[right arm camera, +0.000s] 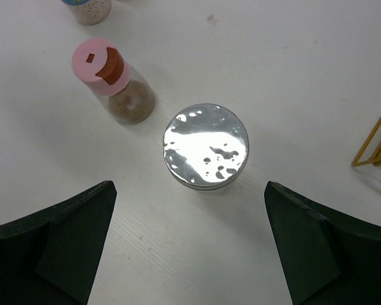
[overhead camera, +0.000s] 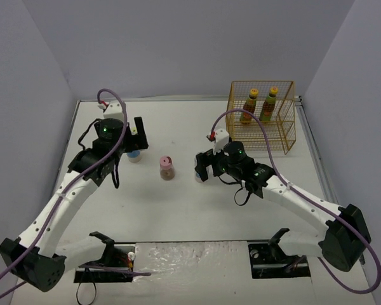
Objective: Organize the condiment bottles
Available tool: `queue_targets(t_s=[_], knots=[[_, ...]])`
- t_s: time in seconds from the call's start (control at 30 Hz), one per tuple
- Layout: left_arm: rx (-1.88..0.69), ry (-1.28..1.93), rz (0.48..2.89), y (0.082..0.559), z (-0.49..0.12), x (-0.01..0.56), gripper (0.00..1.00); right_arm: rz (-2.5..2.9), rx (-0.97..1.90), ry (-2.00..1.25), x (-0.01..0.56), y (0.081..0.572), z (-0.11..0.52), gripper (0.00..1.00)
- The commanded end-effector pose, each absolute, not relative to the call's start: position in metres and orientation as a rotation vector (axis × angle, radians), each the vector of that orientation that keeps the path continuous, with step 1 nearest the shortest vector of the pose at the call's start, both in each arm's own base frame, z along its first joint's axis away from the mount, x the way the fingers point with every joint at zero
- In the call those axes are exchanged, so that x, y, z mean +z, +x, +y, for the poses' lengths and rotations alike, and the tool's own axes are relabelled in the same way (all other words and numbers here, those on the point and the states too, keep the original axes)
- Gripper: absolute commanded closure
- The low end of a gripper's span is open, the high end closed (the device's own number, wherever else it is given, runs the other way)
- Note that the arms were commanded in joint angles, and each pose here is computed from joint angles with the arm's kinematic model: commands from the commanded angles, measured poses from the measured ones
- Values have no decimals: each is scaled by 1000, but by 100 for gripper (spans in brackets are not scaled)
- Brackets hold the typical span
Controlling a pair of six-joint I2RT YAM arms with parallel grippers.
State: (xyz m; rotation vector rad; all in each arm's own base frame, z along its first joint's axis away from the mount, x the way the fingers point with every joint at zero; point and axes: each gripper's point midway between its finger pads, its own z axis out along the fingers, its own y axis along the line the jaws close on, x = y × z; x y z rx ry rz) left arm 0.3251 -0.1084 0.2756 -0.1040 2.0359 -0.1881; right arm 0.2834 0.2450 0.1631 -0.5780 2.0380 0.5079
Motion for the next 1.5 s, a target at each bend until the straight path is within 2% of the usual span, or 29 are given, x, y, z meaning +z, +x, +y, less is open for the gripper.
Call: queue_targets(t_s=[0.0, 0.27, 0.43, 0.5, 0.57, 0.63, 0.77, 0.87, 0.9, 0.97, 1.07, 1.23, 1.47], knots=[[-120, -191, 2027, 303, -63, 266, 3, 1902, 484, -546, 195, 313, 269, 0], [-32, -304, 2000, 269, -20, 236, 3, 1962, 406, -539, 158, 325, 276, 1], [21, -301, 2007, 261, -10, 226, 3, 1973, 370, -525, 143, 330, 273, 13], [28, -298, 2012, 260, -9, 223, 3, 1973, 359, -517, 140, 332, 272, 22], [22, -298, 2013, 260, -9, 223, 3, 1974, 348, -508, 137, 333, 271, 36], [23, -298, 2013, 260, -9, 223, 3, 1976, 338, -498, 137, 333, 268, 55], [26, -304, 2018, 258, -8, 222, 3, 1953, 314, -472, 158, 334, 259, 82], [21, -311, 2014, 258, -8, 222, 3, 1904, 316, -443, 193, 338, 253, 94], [20, -311, 2014, 258, -8, 222, 3, 1895, 315, -441, 198, 339, 252, 95], [16, -312, 2016, 257, -8, 222, 3, 1814, 307, -388, 252, 347, 239, 100], [4, -317, 2015, 257, -9, 222, 3, 1735, 270, -297, 310, 361, 209, 100], [-4, -315, 2015, 257, -10, 222, 3, 1656, 128, -125, 362, 395, 133, 100], [-20, -313, 2011, 258, -11, 223, 3, 1597, 4, 43, 388, 442, 40, 100]])
